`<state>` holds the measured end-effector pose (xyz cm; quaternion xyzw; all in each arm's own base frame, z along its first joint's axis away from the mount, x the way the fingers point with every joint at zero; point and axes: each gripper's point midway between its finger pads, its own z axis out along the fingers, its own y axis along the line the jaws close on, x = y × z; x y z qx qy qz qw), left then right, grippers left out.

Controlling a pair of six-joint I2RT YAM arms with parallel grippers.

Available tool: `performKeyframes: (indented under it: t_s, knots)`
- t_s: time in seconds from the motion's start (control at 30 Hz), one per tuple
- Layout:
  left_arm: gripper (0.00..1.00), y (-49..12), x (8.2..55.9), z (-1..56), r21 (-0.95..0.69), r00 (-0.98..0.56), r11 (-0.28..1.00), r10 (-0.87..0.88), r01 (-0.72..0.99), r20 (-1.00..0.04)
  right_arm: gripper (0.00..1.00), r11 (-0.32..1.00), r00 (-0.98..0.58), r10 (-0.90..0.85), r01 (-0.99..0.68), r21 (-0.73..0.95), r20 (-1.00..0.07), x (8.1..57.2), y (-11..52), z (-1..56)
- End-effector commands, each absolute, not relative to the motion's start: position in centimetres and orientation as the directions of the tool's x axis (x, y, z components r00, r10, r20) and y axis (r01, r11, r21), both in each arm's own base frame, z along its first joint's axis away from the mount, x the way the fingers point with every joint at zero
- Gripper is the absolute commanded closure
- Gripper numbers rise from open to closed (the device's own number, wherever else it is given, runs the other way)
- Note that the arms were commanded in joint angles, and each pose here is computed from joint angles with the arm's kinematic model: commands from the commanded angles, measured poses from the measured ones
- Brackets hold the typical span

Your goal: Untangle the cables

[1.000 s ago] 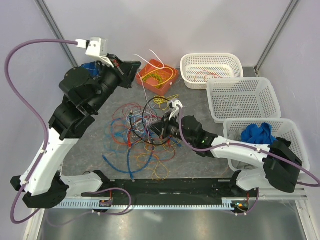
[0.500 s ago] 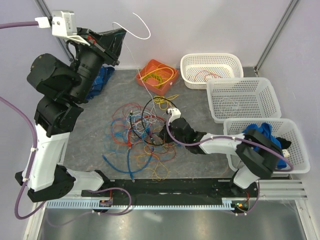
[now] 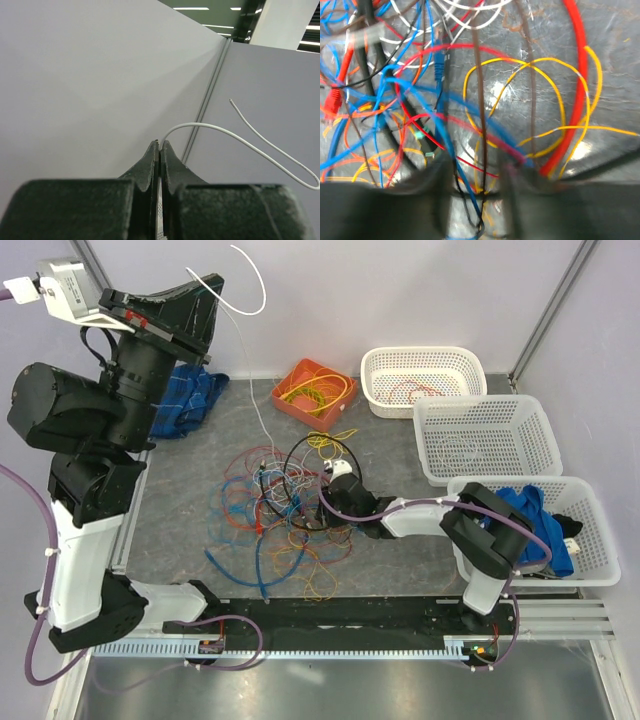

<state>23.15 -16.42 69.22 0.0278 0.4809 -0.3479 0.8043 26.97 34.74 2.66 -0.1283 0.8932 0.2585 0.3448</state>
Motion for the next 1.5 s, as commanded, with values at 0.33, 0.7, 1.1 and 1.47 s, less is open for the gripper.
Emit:
performKeyframes:
  t_s: [0.33,0.7,1.1,1.47]
  knots:
    - [0.98,-19.2,25.2,66.1,-0.257,0.243,0.760,-0.476,0.597,-0.845,0.19,0.746,-0.296,0.120,-0.603,0.282,-0.948,24.9,33.0,27.2]
    - [0.98,-21.7,25.2,64.4,-0.263,0.137,0.702,-0.458,0.662,-0.878,0.24,0.693,-0.077,0.293,-0.670,0.267,-0.953,26.4,34.8,32.1]
    - [0.98,-21.1,28.1,56.9,-0.326,0.038,0.791,-0.402,0.517,-0.915,1.00,0.759,0.005,0.400,-0.563,0.328,-0.917,28.0,32.3,38.9]
    - [0.97,-19.2,31.2,35.6,-0.498,-0.221,0.848,-0.458,0.183,-0.861,1.00,0.920,0.068,0.260,-0.319,0.226,-0.963,29.2,25.8,49.5]
